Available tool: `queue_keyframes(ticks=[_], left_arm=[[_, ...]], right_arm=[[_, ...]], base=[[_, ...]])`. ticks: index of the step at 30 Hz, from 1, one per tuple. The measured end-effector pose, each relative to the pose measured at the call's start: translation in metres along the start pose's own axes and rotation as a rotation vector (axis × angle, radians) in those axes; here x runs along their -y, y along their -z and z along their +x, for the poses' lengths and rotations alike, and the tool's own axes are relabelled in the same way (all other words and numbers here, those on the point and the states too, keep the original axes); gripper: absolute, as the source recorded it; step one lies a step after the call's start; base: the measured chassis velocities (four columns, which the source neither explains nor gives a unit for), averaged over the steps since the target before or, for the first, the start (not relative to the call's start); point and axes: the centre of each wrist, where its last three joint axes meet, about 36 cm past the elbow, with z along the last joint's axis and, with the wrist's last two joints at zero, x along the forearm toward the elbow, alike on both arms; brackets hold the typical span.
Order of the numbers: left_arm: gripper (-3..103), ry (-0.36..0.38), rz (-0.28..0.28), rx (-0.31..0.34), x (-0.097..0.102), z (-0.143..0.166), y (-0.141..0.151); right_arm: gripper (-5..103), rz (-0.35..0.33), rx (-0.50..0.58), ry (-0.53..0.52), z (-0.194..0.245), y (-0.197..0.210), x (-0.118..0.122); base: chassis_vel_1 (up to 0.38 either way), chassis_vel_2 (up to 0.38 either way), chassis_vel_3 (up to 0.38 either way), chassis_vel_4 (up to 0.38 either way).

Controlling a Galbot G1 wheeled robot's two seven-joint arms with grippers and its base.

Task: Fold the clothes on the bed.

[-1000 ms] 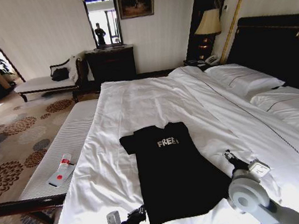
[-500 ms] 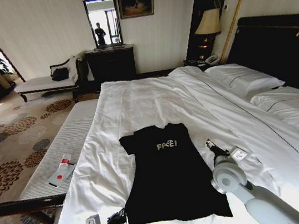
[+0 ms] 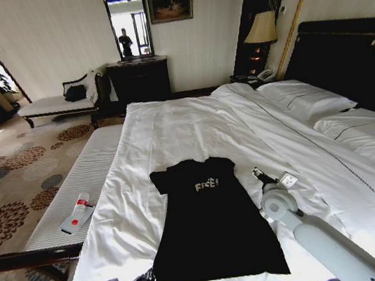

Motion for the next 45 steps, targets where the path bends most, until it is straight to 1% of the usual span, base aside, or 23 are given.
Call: queue_keyframes(ticks=[1,3,4,9,12,14,15,16,17,18,20,21,22,25,28,34,37,38,41,42,43,44,45], left_arm=[[-2,0.006,0.004,0.022,0.0,-0.007,0.002],[8,0.009,0.003,0.043,-0.001,-0.01,0.005],[8,0.009,0.003,0.043,-0.001,-0.01,0.005],[24,0.028,-0.001,0.108,-0.007,-0.01,0.022],[41,0.047,0.023,0.183,-0.014,-0.004,0.046],[41,0.051,0.029,0.195,-0.015,-0.003,0.051],[46,0.055,0.048,0.227,-0.017,0.001,0.064],[57,0.06,0.063,0.257,-0.019,0.006,0.078],[57,0.063,0.068,0.276,-0.021,0.009,0.086],[62,0.065,0.07,0.286,-0.022,0.011,0.09],[62,0.069,0.074,0.302,-0.024,0.015,0.096],[74,0.07,0.084,0.315,-0.026,0.02,0.105],[79,0.066,0.09,0.319,-0.026,0.024,0.109],[84,0.062,0.093,0.327,-0.025,0.028,0.114],[98,0.036,0.091,0.357,-0.019,0.034,0.126],[100,0.007,0.081,0.399,-0.011,0.038,0.143],[100,-0.001,0.074,0.438,-0.013,0.04,0.157],[100,-0.001,0.074,0.438,-0.013,0.04,0.157],[100,-0.01,0.08,0.485,-0.017,0.041,0.174],[100,-0.01,0.08,0.485,-0.017,0.041,0.174],[100,-0.022,0.089,0.505,-0.017,0.042,0.18],[100,-0.051,0.114,0.535,-0.016,0.046,0.188],[100,-0.079,0.144,0.554,-0.013,0.051,0.195]], right_arm=[[100,-0.013,-0.013,0.033,-0.011,0.002,-0.004],[100,-0.022,-0.021,0.06,-0.021,0.004,-0.01],[100,-0.022,-0.021,0.06,-0.021,0.004,-0.01],[100,-0.043,-0.027,0.118,-0.048,0.009,-0.027],[100,-0.066,-0.053,0.166,-0.06,0.012,-0.044],[100,-0.068,-0.06,0.175,-0.059,0.011,-0.047],[100,-0.068,-0.077,0.193,-0.058,0.009,-0.052],[103,-0.06,-0.094,0.213,-0.056,0.005,-0.058],[103,-0.051,-0.103,0.22,-0.056,0.001,-0.062],[101,-0.046,-0.105,0.221,-0.056,0.0,-0.063],[101,-0.031,-0.108,0.219,-0.059,-0.004,-0.066],[98,-0.006,-0.109,0.206,-0.066,-0.01,-0.068],[97,0.01,-0.112,0.193,-0.07,-0.013,-0.068],[97,0.026,-0.115,0.172,-0.076,-0.016,-0.068],[91,0.051,-0.111,0.13,-0.091,-0.021,-0.065],[79,0.056,-0.116,0.138,-0.094,-0.024,-0.066],[62,0.059,-0.126,0.149,-0.092,-0.029,-0.069],[62,0.059,-0.126,0.149,-0.092,-0.029,-0.069],[46,0.068,-0.136,0.147,-0.093,-0.036,-0.07],[46,0.068,-0.136,0.147,-0.093,-0.036,-0.07],[46,0.072,-0.136,0.146,-0.093,-0.037,-0.07],[35,0.079,-0.135,0.146,-0.093,-0.039,-0.07],[35,0.084,-0.133,0.145,-0.093,-0.04,-0.07]], base=[[0.0,0.0,0.0,0.0],[0.0,0.0,0.0,0.0],[0.0,0.0,0.0,0.0],[0.0,0.0,0.0,0.0],[0.0,0.0,0.0,0.0],[0.0,0.0,0.0,0.0],[0.0,0.0,0.0,0.0],[0.0,0.0,0.0,0.0],[0.0,0.0,0.0,0.0],[0.0,0.0,0.0,0.0],[0.0,0.0,0.0,0.0],[0.0,0.0,0.0,0.0],[0.0,0.0,0.0,0.0],[0.0,0.0,0.0,0.0],[0.0,0.0,0.0,0.0],[0.0,0.0,0.0,0.0],[0.0,0.0,0.0,0.0],[0.0,0.0,0.0,0.0],[0.0,0.0,0.0,0.0],[0.0,0.0,0.0,0.0],[0.0,0.0,0.0,0.0],[0.0,0.0,0.0,0.0],[0.0,0.0,0.0,0.0]])
